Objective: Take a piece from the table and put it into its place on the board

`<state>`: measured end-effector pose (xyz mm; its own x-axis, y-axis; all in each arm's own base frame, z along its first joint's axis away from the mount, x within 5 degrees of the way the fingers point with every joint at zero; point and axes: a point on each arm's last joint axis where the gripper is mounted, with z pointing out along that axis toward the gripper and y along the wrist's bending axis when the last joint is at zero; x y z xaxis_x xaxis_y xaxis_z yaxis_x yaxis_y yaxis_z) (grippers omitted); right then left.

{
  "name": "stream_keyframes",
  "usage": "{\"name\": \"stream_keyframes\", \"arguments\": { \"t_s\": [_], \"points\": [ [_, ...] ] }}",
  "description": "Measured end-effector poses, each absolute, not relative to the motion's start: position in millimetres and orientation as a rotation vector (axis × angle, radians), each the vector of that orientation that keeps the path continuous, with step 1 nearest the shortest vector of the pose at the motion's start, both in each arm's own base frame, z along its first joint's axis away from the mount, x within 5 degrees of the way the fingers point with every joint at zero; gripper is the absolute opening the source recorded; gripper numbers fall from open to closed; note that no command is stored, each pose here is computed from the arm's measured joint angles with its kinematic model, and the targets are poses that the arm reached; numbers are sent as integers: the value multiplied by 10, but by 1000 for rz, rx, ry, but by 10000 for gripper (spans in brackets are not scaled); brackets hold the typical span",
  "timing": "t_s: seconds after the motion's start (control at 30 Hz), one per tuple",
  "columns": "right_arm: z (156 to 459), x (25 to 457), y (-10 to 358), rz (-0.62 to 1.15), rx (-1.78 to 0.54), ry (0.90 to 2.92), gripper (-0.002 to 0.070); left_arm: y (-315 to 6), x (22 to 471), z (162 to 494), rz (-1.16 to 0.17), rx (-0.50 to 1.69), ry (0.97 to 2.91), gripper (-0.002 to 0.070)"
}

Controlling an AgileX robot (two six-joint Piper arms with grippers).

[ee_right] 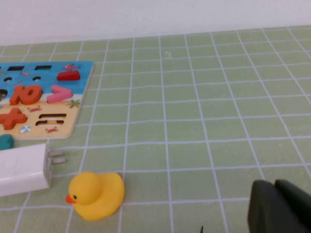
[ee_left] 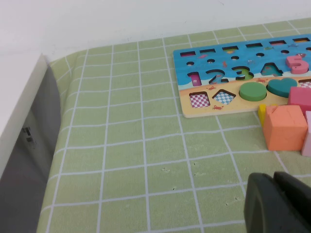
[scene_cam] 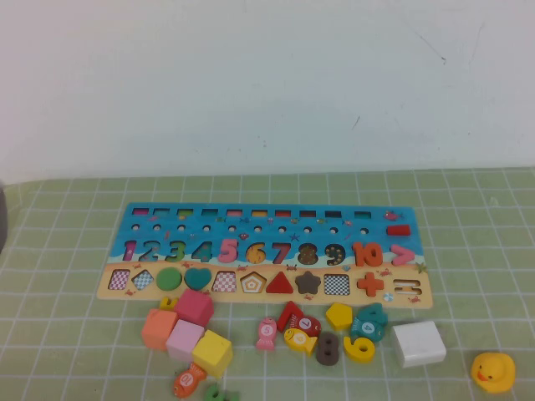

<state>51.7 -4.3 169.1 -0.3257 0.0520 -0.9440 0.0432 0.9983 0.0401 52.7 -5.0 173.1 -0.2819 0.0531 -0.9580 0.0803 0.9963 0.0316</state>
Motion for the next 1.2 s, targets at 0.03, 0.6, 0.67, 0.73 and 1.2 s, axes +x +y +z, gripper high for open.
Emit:
{"name": "stream_keyframes", "arguments": {
  "t_s": [0.03,0.6,0.67,0.73,1.2],
  "points": [
    [1691,517,-43,9,68,1903,-1,-50,527,1731,-26,97,1857,-1],
    [1691,517,-42,11,69,1903,-1,-50,527,1731,-26,97,1857,-1],
    [1691,517,-42,11,69,1903,-1,-50,527,1731,-26,97,1857,-1],
    [1691,517,-42,11,69,1903,-1,-50,527,1731,-26,97,1857,-1],
    [1699,518,44,368,380,1873,-1,-50,527,1731,-26,97,1857,-1]
  ]
}}
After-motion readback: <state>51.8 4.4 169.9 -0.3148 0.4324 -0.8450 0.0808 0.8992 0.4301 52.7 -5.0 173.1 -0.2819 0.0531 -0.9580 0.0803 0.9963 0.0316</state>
